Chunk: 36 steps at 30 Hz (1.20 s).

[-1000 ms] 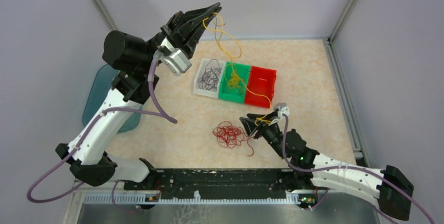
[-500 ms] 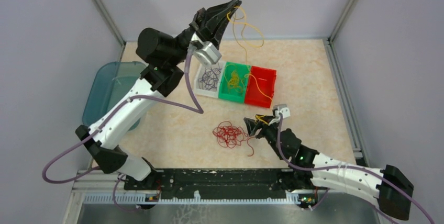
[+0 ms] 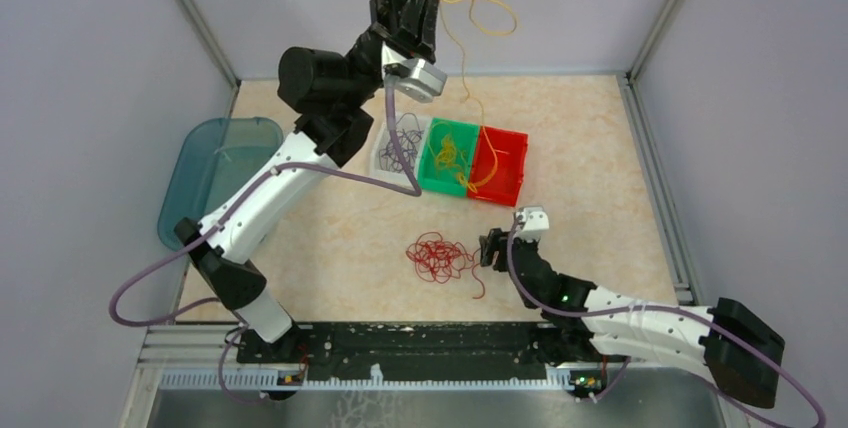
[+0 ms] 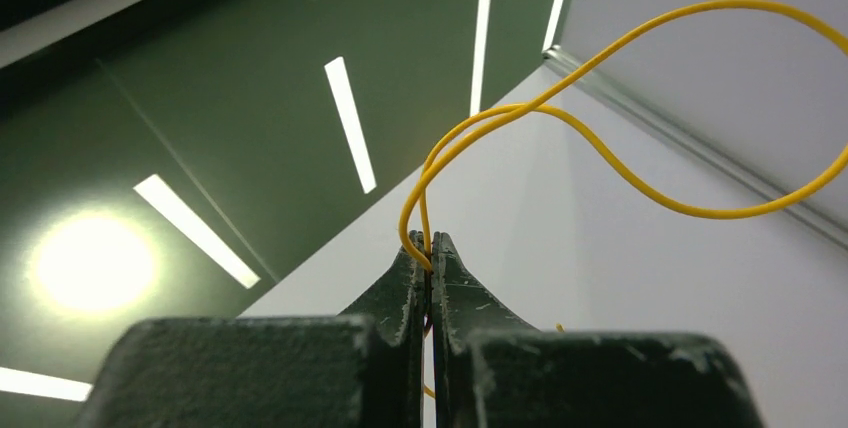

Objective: Untangle the cables

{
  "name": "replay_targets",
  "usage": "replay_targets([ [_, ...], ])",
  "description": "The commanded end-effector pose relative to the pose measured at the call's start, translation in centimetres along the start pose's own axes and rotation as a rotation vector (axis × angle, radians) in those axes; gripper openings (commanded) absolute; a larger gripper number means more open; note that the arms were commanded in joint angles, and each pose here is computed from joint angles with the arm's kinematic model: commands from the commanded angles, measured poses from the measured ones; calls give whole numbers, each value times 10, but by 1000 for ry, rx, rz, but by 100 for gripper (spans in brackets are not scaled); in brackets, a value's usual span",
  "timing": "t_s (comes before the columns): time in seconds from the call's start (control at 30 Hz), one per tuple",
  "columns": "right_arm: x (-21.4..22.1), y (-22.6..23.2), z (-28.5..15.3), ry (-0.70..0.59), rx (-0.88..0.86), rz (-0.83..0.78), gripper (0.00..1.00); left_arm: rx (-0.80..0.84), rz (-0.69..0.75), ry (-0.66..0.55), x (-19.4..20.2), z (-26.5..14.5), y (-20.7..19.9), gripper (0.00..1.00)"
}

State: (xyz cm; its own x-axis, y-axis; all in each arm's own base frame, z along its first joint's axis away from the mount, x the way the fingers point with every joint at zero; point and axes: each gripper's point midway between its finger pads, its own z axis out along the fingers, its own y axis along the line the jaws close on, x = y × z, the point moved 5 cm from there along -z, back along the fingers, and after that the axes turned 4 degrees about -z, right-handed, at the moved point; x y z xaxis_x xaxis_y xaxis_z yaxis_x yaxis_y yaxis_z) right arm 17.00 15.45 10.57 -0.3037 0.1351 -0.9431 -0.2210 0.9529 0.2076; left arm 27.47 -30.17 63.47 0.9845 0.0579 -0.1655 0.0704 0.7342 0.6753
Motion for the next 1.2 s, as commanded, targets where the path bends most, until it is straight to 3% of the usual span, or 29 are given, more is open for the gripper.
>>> replay_targets([
  [0.0,2,-9,4,30,113,13,65,-172,158,-13,-3,9,30,0],
  [0.13,3,-10,4,33,125,24,65,-164,112,-2,-1,15,32,0],
  [0.33,-9,-9,3,-20,117,62,64,-31,18,54,14,-1,-7,0],
  [0.73,-38,-22,-16,-114,139,139,60,73,4,320,125,-77,-59,0],
  [0.87,-46,-26,-22,-140,145,160,59,133,-14,359,142,-99,-87,0],
  [1.17,-50,-26,-25,-141,135,179,56,108,-56,350,148,-84,-84,0],
])
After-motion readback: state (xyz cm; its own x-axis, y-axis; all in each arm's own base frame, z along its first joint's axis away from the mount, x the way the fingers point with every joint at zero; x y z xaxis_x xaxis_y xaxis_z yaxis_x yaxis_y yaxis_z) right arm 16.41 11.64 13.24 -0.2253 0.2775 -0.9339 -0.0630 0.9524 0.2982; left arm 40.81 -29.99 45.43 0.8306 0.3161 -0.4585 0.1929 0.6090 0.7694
